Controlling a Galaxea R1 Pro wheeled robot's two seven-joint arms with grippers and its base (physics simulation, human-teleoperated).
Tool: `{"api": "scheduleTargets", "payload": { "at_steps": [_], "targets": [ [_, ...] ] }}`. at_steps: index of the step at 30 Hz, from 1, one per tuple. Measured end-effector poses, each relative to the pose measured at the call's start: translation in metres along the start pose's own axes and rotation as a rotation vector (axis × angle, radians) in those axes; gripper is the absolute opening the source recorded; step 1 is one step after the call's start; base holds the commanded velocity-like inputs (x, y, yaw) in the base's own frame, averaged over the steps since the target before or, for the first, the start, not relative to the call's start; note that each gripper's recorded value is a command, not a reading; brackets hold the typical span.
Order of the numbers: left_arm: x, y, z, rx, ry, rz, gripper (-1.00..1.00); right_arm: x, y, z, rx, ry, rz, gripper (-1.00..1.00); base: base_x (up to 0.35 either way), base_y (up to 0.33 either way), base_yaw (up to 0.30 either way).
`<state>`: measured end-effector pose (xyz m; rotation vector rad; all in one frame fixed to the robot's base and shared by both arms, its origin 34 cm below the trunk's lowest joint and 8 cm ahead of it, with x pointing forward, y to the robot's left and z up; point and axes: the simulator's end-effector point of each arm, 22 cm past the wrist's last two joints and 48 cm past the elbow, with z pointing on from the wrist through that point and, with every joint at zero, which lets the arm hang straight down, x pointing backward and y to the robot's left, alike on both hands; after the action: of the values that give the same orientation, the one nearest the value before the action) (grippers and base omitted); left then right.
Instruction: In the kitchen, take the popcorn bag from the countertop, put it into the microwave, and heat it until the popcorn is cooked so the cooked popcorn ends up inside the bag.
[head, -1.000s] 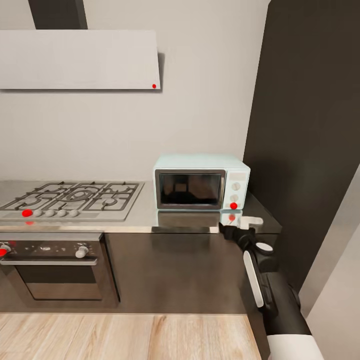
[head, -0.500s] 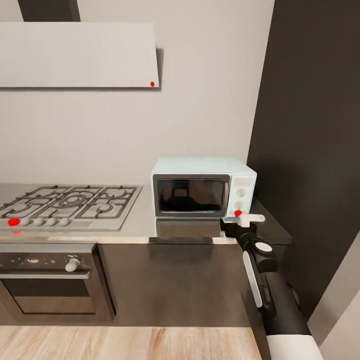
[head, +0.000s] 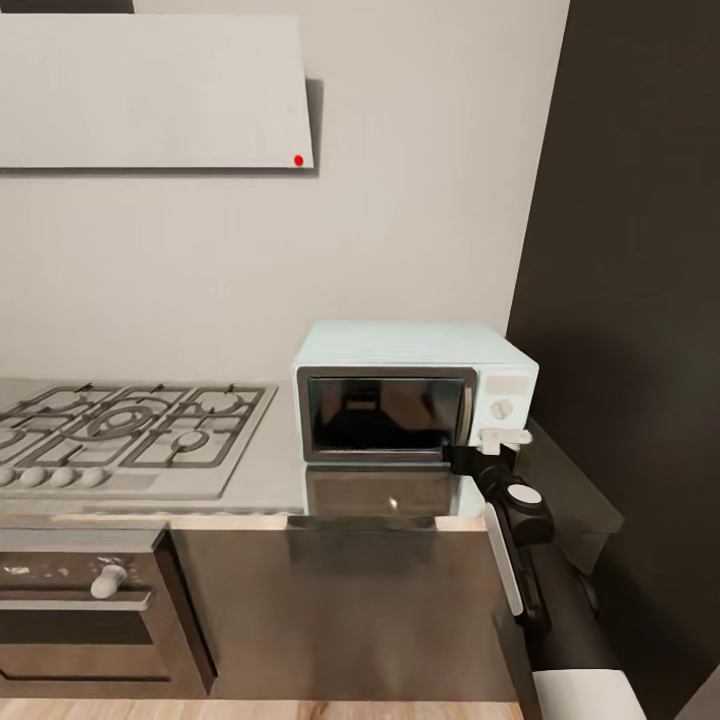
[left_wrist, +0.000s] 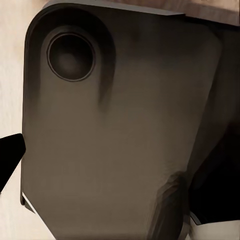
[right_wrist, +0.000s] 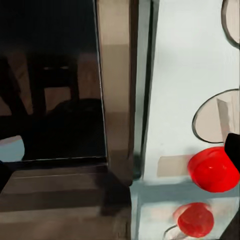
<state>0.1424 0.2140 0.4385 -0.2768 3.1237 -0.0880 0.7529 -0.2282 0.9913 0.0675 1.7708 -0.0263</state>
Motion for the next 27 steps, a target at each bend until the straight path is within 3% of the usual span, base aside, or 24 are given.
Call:
{"api": "scheduleTargets", "payload": {
  "at_steps": [16, 21, 27],
  "targets": [
    [0.000, 0.000, 0.000, 0.000, 0.000, 0.000, 1.00, 0.002, -0.003, 0.001, 0.004, 0.005, -0.007, 1.00, 0.006, 0.049, 0.000],
    [0.000, 0.000, 0.000, 0.000, 0.000, 0.001, 1.00, -0.001, -0.009, 0.001, 0.034, -0.008, -0.052, 1.00, 0.000, 0.000, 0.000],
    [0.000, 0.000, 0.000, 0.000, 0.000, 0.001, 1.00, -0.005, -0.010, 0.000, 0.038, -0.019, -0.055, 1.00, 0.000, 0.000, 0.000]
  ]
}}
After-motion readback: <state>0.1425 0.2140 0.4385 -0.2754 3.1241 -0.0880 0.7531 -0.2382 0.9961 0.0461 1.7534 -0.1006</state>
